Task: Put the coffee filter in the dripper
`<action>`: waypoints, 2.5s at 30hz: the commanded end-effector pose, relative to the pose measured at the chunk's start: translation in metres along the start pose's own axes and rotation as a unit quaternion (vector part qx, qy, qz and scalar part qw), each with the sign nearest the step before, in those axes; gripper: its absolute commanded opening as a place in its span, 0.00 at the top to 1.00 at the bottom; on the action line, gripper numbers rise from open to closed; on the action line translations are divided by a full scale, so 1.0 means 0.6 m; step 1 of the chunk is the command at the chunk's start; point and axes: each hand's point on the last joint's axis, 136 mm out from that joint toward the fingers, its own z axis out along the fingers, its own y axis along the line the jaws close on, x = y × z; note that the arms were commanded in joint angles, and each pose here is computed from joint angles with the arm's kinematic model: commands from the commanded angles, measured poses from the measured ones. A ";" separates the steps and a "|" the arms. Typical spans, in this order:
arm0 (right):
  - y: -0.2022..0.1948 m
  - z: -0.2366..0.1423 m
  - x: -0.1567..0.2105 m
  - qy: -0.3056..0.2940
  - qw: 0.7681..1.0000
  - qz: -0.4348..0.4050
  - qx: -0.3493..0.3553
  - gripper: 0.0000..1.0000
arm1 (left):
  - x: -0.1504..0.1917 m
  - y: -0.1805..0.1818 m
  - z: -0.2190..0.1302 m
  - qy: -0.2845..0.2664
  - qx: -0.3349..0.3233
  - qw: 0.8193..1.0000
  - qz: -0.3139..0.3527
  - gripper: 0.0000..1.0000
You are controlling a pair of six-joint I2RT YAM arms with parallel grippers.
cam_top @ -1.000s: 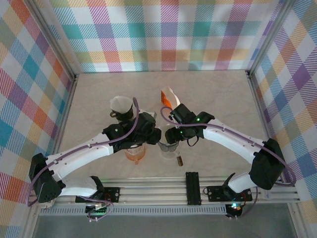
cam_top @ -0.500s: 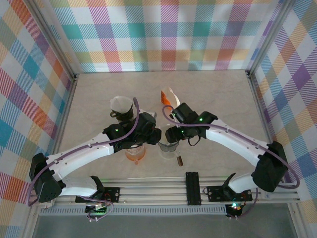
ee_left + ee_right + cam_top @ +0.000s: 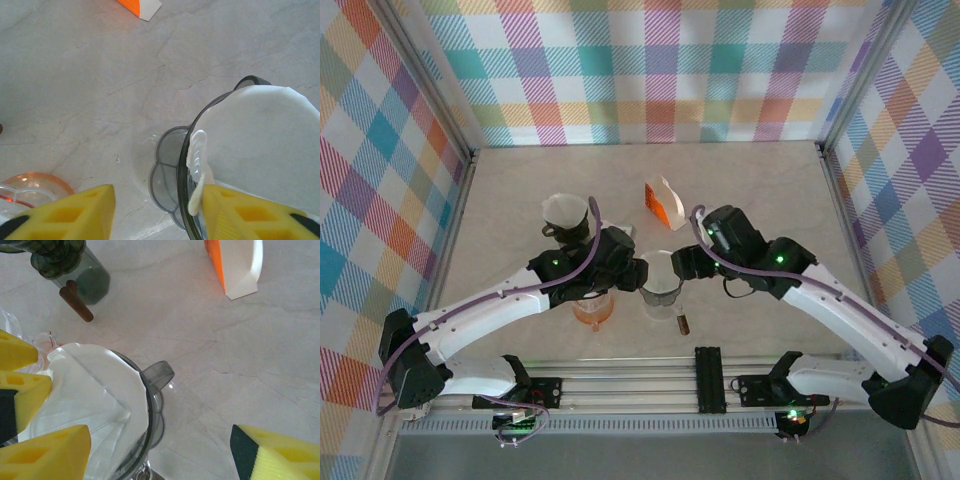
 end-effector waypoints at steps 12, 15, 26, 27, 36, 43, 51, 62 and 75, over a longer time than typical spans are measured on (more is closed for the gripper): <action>-0.016 -0.031 0.000 -0.048 0.999 0.018 0.005 0.23 | -0.060 0.007 -0.098 -0.079 0.023 0.996 -0.034 0.32; -0.016 -0.030 0.004 -0.048 0.999 0.021 0.001 0.23 | -0.074 0.048 -0.113 -0.091 0.005 0.993 -0.069 0.30; -0.014 -0.029 0.011 -0.053 0.998 0.019 -0.010 0.23 | -0.086 0.288 -0.140 -0.156 -0.052 0.939 -0.301 0.40; -0.014 -0.029 0.010 -0.055 0.998 0.019 -0.010 0.23 | -0.080 0.311 -0.130 -0.155 -0.052 0.929 -0.331 0.43; -0.014 -0.032 0.010 -0.067 0.997 0.019 -0.015 0.23 | -0.052 0.473 -0.079 -0.202 -0.081 0.843 -0.491 0.47; -0.016 -0.034 0.008 -0.070 0.997 0.015 -0.011 0.23 | -0.065 0.533 0.033 -0.178 -0.067 0.820 -0.540 0.54; -0.024 -0.043 0.004 -0.077 0.997 0.012 0.002 0.23 | -0.070 0.549 0.119 -0.140 -0.052 0.816 -0.559 0.72; -0.030 -0.037 0.003 -0.077 0.997 0.013 0.013 0.22 | -0.066 0.506 0.186 -0.102 -0.013 0.833 -0.543 0.72; -0.031 -0.027 0.007 -0.071 0.997 0.016 0.015 0.22 | -0.073 0.430 0.233 -0.077 0.030 0.857 -0.509 0.72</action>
